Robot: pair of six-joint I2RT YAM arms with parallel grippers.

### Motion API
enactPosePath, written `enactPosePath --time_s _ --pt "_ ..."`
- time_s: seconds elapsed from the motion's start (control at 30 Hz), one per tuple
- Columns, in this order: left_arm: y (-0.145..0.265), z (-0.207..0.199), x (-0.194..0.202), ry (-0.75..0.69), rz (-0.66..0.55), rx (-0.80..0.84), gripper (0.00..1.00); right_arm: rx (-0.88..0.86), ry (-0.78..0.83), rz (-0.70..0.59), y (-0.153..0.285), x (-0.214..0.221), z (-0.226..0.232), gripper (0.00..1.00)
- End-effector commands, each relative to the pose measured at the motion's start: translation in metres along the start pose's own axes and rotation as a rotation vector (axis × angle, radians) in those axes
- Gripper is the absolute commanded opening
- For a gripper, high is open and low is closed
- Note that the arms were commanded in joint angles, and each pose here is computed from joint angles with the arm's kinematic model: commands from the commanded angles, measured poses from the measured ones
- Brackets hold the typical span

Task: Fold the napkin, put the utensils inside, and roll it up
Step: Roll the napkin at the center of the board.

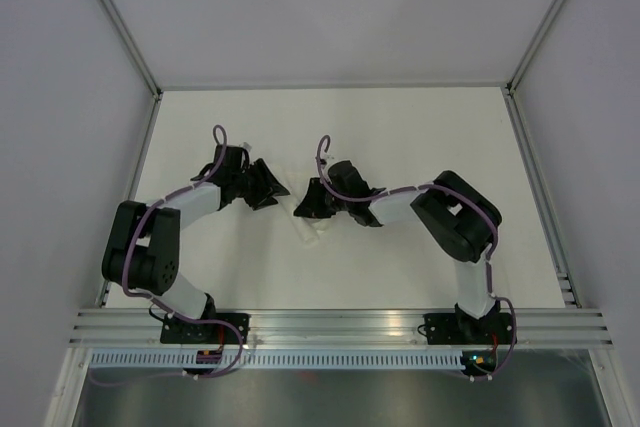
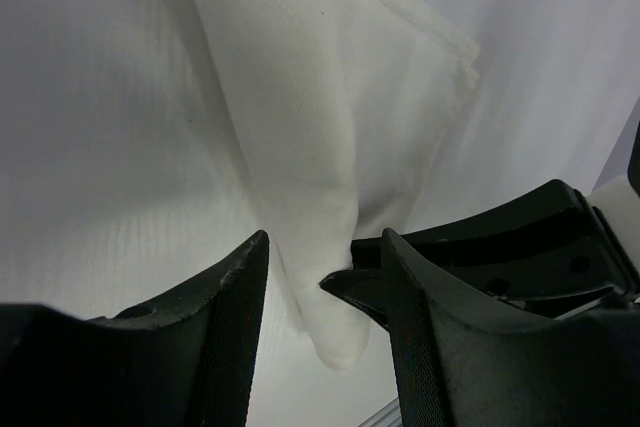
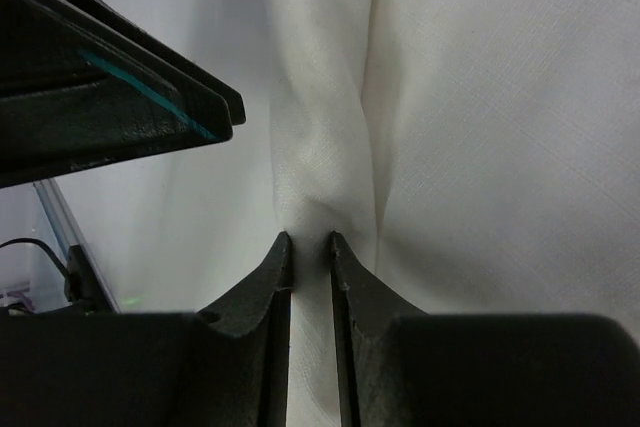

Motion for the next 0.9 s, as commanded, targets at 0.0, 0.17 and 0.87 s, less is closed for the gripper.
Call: enactPosePath --time_s 0.0,0.17,0.87 --pt "0.002 -0.004 -0.004 -0.036 -0.067 0.038 0.54 0.174 -0.115 0.231 0.003 0.059 -0.056 0.01" --pt "-0.004 0.008 0.002 -0.045 -0.058 0.004 0.55 0.233 -0.160 0.261 0.004 0.064 -0.073 0.00" --pt "-0.050 0.033 0.008 0.043 -0.005 -0.029 0.51 0.109 -0.336 0.344 0.008 0.078 -0.103 0.00"
Point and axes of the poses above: each gripper's point midway between its finger pads, its own y axis back along the fingers, its own z axis along the line the jaws close on, x = y × z, the point moved 7 cm from there along y, back along the fingers, and after that the axes turned 3 degrees about -y, right-handed, at the moved point
